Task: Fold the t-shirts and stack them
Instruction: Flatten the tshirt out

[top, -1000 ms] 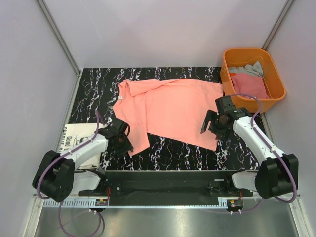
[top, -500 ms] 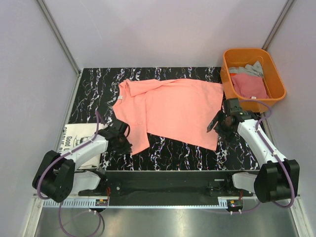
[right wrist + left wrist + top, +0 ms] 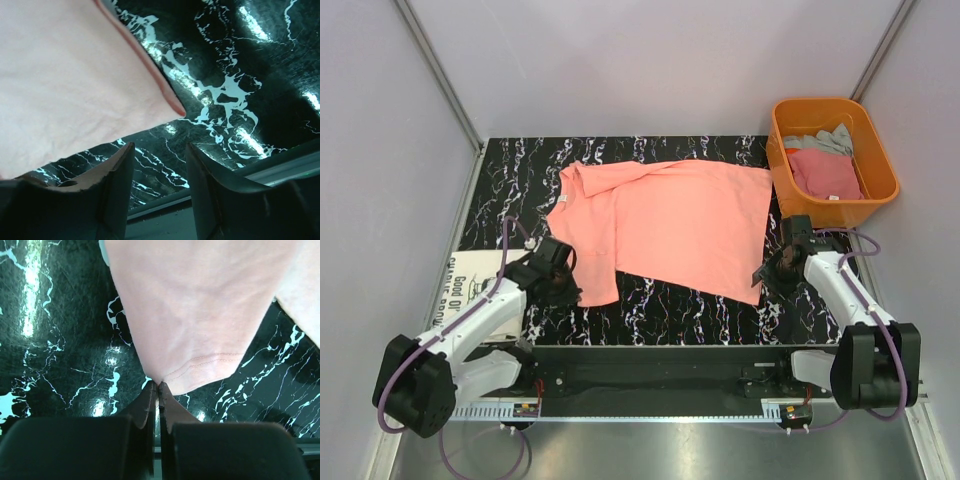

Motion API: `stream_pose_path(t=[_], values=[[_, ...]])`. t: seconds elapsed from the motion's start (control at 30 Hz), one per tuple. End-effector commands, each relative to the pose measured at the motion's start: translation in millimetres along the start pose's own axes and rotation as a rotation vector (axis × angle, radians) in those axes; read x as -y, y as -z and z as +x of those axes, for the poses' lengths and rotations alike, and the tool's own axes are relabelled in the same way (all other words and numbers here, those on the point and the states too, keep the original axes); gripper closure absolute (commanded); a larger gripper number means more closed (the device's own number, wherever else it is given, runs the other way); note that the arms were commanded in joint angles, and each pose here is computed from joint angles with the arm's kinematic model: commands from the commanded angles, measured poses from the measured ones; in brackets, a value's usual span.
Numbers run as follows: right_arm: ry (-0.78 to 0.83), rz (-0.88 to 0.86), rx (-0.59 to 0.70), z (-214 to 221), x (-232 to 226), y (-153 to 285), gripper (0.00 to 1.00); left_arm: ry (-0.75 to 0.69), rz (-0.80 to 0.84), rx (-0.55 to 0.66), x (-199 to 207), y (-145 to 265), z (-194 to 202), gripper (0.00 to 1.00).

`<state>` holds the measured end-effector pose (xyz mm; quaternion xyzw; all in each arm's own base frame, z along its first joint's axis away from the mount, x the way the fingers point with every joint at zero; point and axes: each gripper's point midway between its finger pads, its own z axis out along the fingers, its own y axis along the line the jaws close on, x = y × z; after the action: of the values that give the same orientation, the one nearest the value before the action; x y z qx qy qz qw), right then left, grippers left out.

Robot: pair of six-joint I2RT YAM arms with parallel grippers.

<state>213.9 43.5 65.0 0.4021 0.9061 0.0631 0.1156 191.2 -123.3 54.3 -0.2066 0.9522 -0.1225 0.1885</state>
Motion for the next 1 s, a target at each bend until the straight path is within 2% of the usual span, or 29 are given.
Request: stream_pose_path(t=[0.0, 0.23, 0.7, 0.97], values=[[-0.059, -0.009, 0.037, -10.6, 3.3, -7.9, 0.48, -0.061, 0.026, 0.051, 7.0, 10.5, -13.8, 1.0], [-0.044, -0.078, -0.042, -1.5, -12.8, -31.3, 0.58, -0.098, 0.071, 0.065, 16.8, 19.2, -18.8, 1.0], [-0.162, 0.009, -0.074, 12.8, 7.0, -45.6, 0.58, -0.127, 0.12, 0.096, 33.1, 32.5, -31.5, 1.0], [-0.192, 0.03, -0.057, 12.1, 12.0, -45.0, 0.51, -0.134, 0.117, 0.083, 35.3, 30.7, -31.7, 1.0]])
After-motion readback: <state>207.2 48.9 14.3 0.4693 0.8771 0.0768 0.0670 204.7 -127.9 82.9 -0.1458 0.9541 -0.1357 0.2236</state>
